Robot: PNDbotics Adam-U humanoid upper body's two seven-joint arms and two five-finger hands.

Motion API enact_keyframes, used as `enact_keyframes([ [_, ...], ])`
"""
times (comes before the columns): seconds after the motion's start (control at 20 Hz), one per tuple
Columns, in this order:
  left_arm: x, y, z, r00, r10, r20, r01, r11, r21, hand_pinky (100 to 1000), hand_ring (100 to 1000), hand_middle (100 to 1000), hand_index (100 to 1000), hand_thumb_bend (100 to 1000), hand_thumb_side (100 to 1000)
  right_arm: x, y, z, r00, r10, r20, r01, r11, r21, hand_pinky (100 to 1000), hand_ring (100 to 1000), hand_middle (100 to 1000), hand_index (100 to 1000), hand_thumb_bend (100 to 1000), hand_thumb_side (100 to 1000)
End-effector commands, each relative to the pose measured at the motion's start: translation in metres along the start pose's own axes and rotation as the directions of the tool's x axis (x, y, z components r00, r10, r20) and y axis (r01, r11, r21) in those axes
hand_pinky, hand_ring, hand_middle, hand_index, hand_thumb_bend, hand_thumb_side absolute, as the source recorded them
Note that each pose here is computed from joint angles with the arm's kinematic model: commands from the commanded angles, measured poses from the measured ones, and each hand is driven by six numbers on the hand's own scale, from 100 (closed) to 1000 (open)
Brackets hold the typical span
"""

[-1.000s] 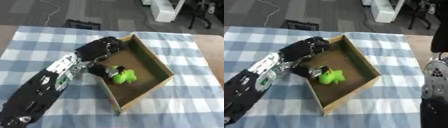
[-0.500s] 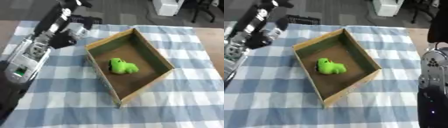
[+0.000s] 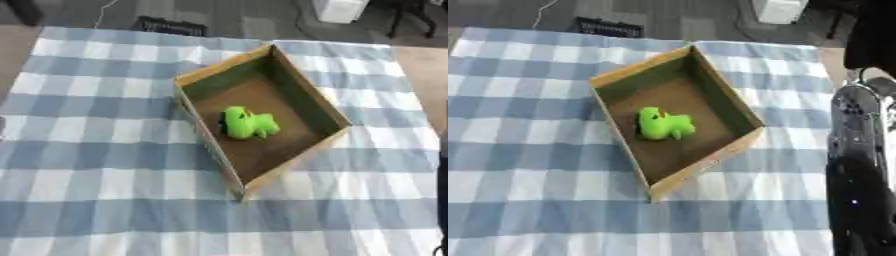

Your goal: Pick up objects on the table and place them in the box.

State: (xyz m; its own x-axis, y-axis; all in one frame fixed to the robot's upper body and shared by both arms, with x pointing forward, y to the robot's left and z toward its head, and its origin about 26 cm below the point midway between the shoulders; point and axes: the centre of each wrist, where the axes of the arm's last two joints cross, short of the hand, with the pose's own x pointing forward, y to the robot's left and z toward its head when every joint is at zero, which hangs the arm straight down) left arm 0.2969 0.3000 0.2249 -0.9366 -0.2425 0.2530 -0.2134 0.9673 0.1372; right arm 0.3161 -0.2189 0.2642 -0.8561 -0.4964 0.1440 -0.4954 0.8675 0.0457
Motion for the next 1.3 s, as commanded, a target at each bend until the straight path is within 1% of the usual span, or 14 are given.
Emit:
enact_keyframes([
  [0.05,0.004,-0.006,-0.002,0.99,0.048,0.135,-0.054,0.998,0.038,325,268,353,600,100,799,0.007,-0.005,-0.001,0.999,0.042,0.005,-0.042,0.998,0.053,552,517,500,612,100,737],
  [0.1,0.004,-0.008,-0.001,0.987,0.059,0.148,-0.065,0.997,0.036,334,279,372,597,100,803,0.008,-0.007,0.001,0.999,0.049,0.0,-0.049,0.997,0.06,550,517,500,612,100,738],
  [0.2,0.005,-0.016,-0.001,0.984,0.1,0.144,-0.107,0.993,0.039,351,294,396,614,100,806,0.009,-0.01,0.005,0.998,0.065,-0.008,-0.064,0.995,0.07,550,517,500,612,100,739],
  [0.25,0.005,-0.019,-0.002,0.982,0.122,0.147,-0.128,0.991,0.037,345,287,390,613,100,806,0.01,-0.011,0.006,0.997,0.07,-0.011,-0.069,0.995,0.073,550,517,500,612,100,739],
  [0.3,0.005,-0.021,-0.003,0.979,0.138,0.149,-0.144,0.989,0.032,364,313,423,620,100,808,0.01,-0.011,0.007,0.997,0.073,-0.014,-0.072,0.995,0.075,549,518,500,614,100,741],
  [0.4,0.005,-0.023,-0.004,0.974,0.158,0.162,-0.162,0.987,0.016,367,318,435,625,100,808,0.01,-0.011,0.009,0.997,0.076,-0.02,-0.074,0.994,0.084,549,518,501,614,100,741],
  [0.7,0.005,-0.023,-0.006,0.974,0.16,0.161,-0.167,0.986,0.028,390,353,478,640,100,822,0.009,-0.01,0.01,0.997,0.071,-0.026,-0.068,0.993,0.093,548,519,500,614,100,743],
  [0.8,0.006,-0.023,-0.014,0.975,0.154,0.161,-0.163,0.985,0.046,405,367,483,634,100,824,0.009,-0.01,0.012,0.997,0.072,-0.033,-0.068,0.993,0.099,547,519,501,615,100,744],
  [0.9,0.007,-0.021,-0.022,0.975,0.141,0.169,-0.153,0.986,0.062,400,364,486,635,100,826,0.008,-0.008,0.013,0.997,0.064,-0.037,-0.06,0.993,0.104,547,519,501,614,100,744],
  [0.95,0.007,-0.021,-0.021,0.979,0.134,0.152,-0.144,0.988,0.055,399,368,502,643,100,835,0.008,-0.008,0.013,0.998,0.059,-0.037,-0.055,0.993,0.108,547,519,501,614,100,744],
  [1.15,0.007,-0.02,-0.02,0.991,0.105,0.089,-0.106,0.994,0.014,394,374,519,651,100,845,0.007,-0.007,0.014,0.998,0.053,-0.041,-0.048,0.991,0.129,543,518,500,615,100,743],
  [1.3,0.007,-0.021,-0.018,0.994,0.099,0.04,-0.099,0.995,-0.02,393,381,532,662,100,851,0.007,-0.007,0.012,0.998,0.047,-0.032,-0.043,0.992,0.119,543,518,500,612,100,743],
])
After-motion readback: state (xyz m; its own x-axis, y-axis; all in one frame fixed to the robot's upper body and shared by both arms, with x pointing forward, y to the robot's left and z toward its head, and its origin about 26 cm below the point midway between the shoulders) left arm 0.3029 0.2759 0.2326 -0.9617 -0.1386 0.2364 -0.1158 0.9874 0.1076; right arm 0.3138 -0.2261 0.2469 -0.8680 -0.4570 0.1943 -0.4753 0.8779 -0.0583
